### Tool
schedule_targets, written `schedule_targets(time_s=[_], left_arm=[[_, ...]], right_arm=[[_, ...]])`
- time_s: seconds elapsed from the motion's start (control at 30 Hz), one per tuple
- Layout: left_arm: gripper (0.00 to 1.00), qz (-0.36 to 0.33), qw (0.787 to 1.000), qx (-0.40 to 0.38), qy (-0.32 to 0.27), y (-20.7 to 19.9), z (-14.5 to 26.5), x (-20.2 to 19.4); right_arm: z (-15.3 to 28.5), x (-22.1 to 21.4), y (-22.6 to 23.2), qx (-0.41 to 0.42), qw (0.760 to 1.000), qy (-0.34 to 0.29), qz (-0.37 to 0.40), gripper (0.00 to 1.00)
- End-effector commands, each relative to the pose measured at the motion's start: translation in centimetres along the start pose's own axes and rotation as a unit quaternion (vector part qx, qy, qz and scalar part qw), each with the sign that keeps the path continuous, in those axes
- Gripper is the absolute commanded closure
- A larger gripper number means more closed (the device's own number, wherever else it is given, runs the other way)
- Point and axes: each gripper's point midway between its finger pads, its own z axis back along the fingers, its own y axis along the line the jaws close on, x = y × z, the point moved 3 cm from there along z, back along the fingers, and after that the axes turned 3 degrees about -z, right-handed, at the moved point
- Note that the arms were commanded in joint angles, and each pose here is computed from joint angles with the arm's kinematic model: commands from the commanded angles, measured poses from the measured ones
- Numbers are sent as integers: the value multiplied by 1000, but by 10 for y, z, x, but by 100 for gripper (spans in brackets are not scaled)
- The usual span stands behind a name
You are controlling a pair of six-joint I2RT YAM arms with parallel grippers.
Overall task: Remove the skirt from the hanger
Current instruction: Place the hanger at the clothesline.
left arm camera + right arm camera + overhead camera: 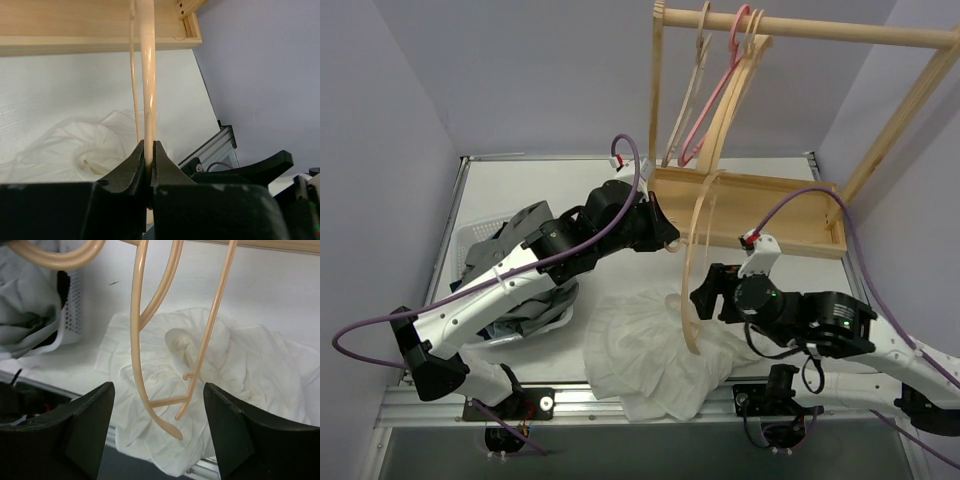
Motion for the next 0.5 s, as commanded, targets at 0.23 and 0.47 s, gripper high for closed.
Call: schedule_targets(time_s=[0.23,0.47], left_arm=[[98,2,999,8,-52,-5,-2,32],[98,12,999,-4,-48,-4,1,29]], right_arm=[[-32,-28,38,-81,991,-89,64,33],[-36,-52,41,-154,972,-137,112,36]])
